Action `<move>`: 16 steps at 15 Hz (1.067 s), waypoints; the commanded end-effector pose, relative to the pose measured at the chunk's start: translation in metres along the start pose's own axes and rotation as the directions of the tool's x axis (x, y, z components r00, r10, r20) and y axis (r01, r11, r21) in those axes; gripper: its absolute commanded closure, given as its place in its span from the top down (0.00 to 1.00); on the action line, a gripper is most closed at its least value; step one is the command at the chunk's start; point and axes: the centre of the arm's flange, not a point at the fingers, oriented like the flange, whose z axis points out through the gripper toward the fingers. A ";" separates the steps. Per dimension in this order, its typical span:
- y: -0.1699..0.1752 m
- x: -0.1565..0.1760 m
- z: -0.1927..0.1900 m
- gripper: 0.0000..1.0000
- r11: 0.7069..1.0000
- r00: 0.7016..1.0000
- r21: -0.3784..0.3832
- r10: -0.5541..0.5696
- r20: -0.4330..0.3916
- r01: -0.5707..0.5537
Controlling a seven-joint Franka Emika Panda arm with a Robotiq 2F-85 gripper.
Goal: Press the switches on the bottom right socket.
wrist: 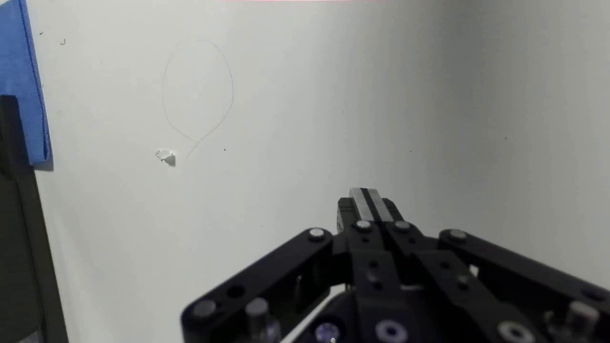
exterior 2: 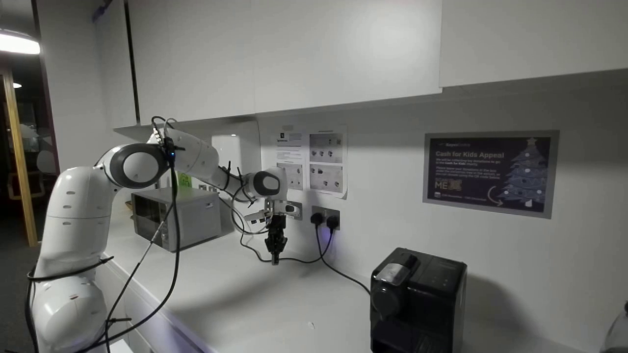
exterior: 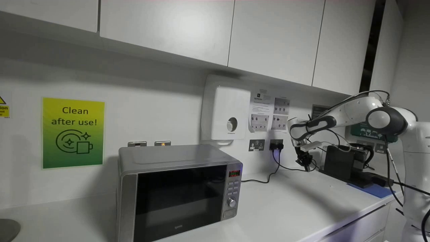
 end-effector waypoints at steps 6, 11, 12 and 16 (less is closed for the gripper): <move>0.013 -0.120 0.017 0.00 0.982 0.974 -0.027 -0.191 -0.122 0.189; 0.019 -0.160 0.008 0.00 0.974 0.958 -0.002 -0.223 -0.181 0.226; 0.020 -0.165 0.005 0.00 0.972 0.954 0.005 -0.230 -0.192 0.236; 0.024 -0.188 -0.003 0.00 0.956 0.935 0.062 -0.266 -0.234 0.287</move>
